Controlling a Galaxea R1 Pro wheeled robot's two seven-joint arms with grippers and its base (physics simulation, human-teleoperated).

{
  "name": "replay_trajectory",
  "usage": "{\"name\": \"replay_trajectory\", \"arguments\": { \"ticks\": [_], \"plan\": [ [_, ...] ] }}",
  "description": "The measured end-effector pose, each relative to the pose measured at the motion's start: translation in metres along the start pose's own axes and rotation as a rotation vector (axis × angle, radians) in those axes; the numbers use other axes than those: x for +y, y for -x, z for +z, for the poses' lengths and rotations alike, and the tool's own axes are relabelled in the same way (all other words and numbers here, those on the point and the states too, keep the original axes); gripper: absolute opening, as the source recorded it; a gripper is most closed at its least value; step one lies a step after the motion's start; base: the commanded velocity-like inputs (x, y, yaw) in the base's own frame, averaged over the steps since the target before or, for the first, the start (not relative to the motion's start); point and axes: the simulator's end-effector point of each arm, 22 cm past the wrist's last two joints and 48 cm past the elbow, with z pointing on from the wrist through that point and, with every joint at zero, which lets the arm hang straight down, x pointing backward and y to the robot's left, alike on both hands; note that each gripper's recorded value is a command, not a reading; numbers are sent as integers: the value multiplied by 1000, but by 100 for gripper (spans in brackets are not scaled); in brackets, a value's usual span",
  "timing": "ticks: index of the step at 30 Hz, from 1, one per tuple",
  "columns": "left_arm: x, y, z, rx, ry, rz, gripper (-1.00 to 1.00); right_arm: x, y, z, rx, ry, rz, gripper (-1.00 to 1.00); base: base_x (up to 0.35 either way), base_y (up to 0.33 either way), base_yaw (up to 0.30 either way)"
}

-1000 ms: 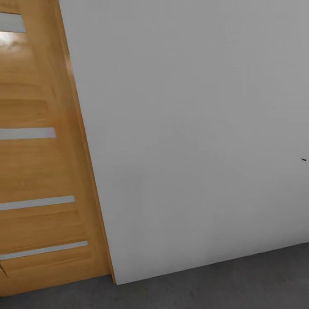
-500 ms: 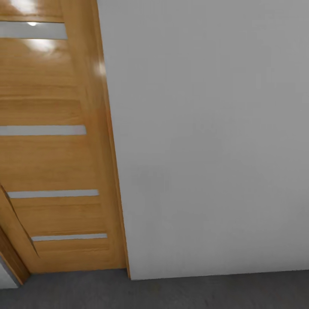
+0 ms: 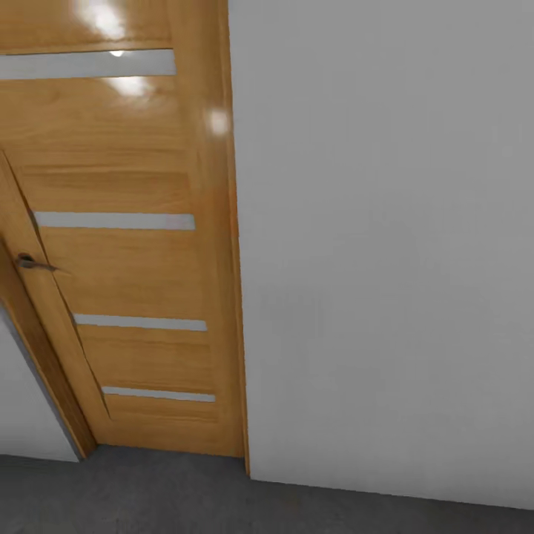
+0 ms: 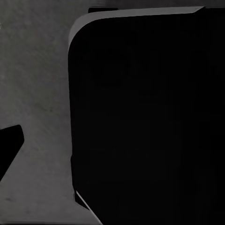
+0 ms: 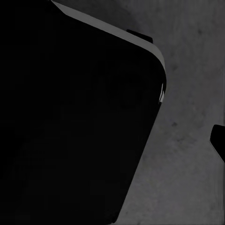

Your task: Move the two storage containers from the living room to the garage. In the garage, place one container on the floor and stack the other container on top of it (either order is fine).

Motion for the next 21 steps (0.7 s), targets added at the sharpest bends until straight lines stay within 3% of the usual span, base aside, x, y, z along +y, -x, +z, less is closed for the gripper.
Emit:
{"name": "replay_trajectory", "arguments": {
  "ticks": [21],
  "plan": [
    [1,1,0,-2,2,-21,100,0,0,0,-1,0,0,100,0,0,294]
  ]
}}
